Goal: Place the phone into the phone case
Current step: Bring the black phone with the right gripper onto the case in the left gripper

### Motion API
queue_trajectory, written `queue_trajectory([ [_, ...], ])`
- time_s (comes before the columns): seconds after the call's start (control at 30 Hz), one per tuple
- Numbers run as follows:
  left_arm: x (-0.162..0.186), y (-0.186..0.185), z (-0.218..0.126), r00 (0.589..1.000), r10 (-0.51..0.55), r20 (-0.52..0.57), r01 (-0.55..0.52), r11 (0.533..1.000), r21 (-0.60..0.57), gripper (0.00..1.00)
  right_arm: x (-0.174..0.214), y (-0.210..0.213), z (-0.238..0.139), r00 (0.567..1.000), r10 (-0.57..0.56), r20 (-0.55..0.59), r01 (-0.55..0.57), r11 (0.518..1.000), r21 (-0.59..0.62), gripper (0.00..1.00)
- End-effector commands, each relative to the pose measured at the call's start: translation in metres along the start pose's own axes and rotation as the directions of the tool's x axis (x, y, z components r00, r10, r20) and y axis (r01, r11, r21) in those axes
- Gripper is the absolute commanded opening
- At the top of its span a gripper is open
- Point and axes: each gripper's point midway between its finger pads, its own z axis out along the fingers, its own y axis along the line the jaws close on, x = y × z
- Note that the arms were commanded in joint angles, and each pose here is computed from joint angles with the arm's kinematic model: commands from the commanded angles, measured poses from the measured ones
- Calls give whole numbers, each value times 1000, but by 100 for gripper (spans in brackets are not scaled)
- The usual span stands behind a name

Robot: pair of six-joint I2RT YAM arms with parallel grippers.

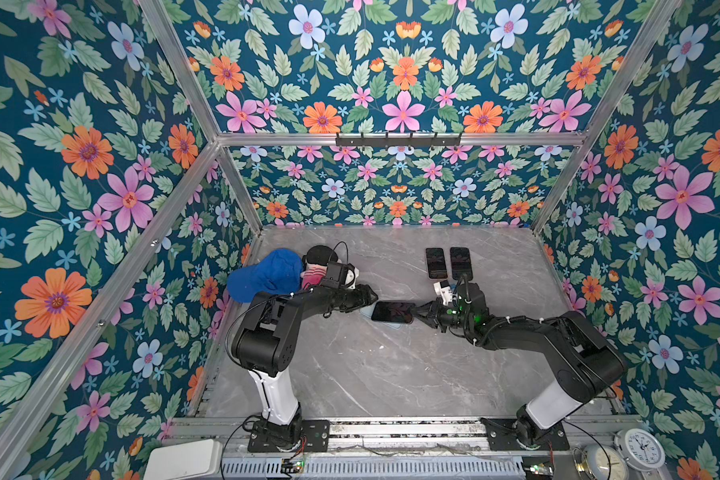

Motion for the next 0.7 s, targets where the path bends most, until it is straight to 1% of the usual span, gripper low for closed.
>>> queue_trajectory([
  [0.0,9,4,2,999,-20,-29,20,1000,-8,69,-6,13,6,999,-39,5,40,997,-59,0],
  [0.43,13,6,2,999,-26,-30,26,1000,-3,69,-14,2,20,1000,-12,-7,12,998,-57,0],
  [0.67,15,7,1,999,-28,-29,28,1000,-3,69,-17,-8,22,1000,5,11,-4,999,-41,0],
])
